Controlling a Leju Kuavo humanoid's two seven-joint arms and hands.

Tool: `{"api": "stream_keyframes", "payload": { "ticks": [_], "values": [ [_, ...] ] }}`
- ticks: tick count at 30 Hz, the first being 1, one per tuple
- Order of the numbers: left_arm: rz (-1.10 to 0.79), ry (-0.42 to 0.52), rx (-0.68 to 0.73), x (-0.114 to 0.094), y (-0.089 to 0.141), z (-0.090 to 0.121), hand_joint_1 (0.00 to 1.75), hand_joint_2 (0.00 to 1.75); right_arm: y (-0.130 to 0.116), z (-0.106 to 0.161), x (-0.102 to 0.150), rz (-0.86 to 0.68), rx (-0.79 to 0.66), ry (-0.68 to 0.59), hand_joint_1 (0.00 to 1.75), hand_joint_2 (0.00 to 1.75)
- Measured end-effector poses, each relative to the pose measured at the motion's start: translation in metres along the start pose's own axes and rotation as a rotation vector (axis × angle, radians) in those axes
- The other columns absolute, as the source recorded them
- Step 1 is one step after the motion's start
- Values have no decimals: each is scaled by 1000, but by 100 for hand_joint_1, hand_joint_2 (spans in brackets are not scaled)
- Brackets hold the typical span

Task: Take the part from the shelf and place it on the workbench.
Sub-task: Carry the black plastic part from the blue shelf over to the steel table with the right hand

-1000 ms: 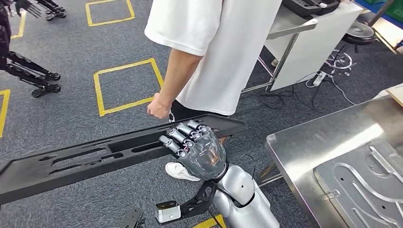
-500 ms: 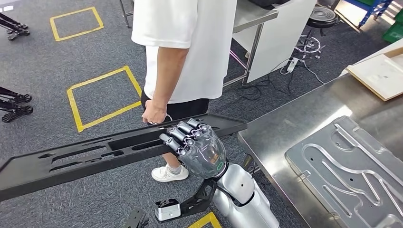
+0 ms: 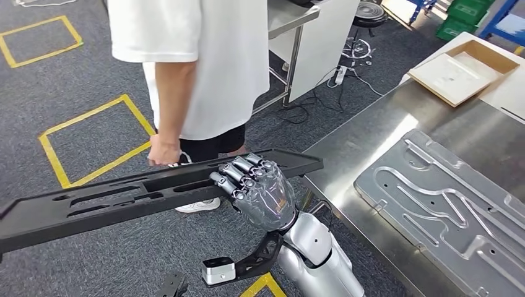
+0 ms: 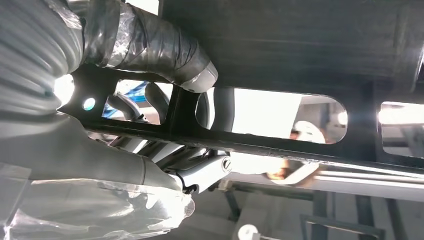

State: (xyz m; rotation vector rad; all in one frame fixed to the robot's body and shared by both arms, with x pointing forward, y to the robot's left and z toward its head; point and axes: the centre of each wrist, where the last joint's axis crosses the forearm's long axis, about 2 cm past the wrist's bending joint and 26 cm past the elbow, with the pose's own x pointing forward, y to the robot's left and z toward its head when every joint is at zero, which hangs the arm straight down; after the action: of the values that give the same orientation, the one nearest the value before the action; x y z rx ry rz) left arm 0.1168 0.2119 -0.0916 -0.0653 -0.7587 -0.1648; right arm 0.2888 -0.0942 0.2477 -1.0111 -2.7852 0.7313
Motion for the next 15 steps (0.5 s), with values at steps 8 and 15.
{"api": "stream_keyframes", "payload": {
  "ticks": [8,15],
  "values": [
    [0,-3,-1,2,-1,-1,0,175,0,-1,-1,3,-1,-3,175,175],
    [1,1,-1,0,-1,0,0,175,0,0,0,0,1,4,175,175]
  ]
}}
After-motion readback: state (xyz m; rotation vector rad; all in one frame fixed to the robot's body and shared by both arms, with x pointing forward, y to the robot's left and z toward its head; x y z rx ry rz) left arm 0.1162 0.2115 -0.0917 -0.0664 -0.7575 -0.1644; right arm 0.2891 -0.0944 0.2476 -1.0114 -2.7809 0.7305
